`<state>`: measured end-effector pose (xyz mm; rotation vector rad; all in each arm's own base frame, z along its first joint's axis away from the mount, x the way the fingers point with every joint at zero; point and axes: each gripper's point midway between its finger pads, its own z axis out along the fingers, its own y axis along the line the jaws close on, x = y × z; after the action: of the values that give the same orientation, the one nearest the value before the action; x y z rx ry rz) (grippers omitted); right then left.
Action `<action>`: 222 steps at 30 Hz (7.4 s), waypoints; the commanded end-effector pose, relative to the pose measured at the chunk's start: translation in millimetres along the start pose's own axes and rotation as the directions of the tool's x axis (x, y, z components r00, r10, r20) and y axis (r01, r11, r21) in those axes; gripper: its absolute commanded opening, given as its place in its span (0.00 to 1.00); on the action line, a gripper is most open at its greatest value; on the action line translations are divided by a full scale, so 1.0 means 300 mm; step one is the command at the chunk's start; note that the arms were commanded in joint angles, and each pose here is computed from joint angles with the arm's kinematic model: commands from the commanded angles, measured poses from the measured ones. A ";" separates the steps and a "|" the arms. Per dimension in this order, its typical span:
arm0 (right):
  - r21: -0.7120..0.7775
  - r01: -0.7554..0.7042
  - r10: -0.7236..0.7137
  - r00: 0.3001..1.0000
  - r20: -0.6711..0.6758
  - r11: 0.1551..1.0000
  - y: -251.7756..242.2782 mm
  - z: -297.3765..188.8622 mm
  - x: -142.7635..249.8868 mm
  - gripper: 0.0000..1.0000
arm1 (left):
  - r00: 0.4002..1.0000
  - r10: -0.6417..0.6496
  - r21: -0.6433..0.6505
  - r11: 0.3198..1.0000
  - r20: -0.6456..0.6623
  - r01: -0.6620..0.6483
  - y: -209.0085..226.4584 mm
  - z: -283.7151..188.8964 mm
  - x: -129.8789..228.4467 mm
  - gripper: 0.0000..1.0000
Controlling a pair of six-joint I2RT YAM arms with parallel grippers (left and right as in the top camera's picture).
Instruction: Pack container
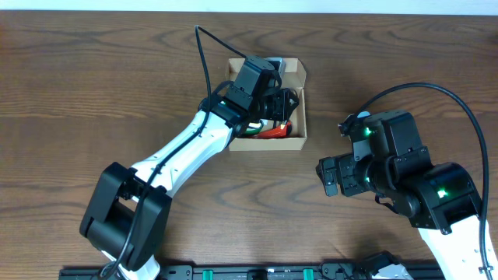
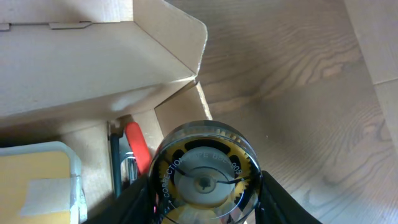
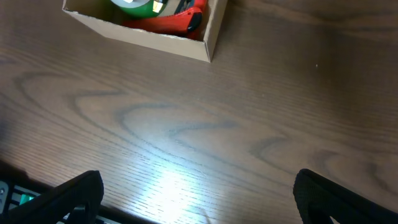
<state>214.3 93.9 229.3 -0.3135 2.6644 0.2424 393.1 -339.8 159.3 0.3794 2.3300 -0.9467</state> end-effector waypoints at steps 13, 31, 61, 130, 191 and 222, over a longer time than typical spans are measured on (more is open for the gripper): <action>-0.007 0.017 -0.017 1.000 0.000 1.000 0.008 -0.001 0.000 0.99 | 0.999 0.016 0.018 1.000 0.033 -0.017 -0.029 -0.061 -0.049 0.59; -0.010 0.018 -0.018 1.000 0.019 1.000 0.011 -0.002 -0.016 0.99 | 0.868 0.476 -0.245 0.866 0.140 -0.436 -0.005 -0.438 -0.221 0.36; -0.201 -0.408 0.437 0.890 0.128 0.890 -0.245 0.615 -0.505 0.01 | 0.988 -0.118 -0.156 0.979 0.098 0.132 0.671 -0.217 -0.204 0.06; -0.807 0.013 0.346 0.900 0.267 0.590 -0.066 0.504 -0.788 0.02 | 0.960 0.244 0.169 0.949 0.136 -0.265 0.338 -0.403 -0.425 0.06; -0.318 -0.088 0.035 0.985 -0.170 0.944 0.036 0.611 -0.170 0.02 | 0.888 0.327 0.075 0.944 -0.325 -0.321 0.350 -0.333 0.211 0.06; -0.318 -0.088 0.035 0.985 -0.170 0.944 0.036 0.611 -0.170 0.02 | 0.854 0.340 0.005 0.930 -0.394 -0.368 0.358 -0.250 0.322 0.05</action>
<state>336.1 152.4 100.4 -0.3334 2.7683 0.7208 342.2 -218.7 109.6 1.0500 2.4067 -0.6968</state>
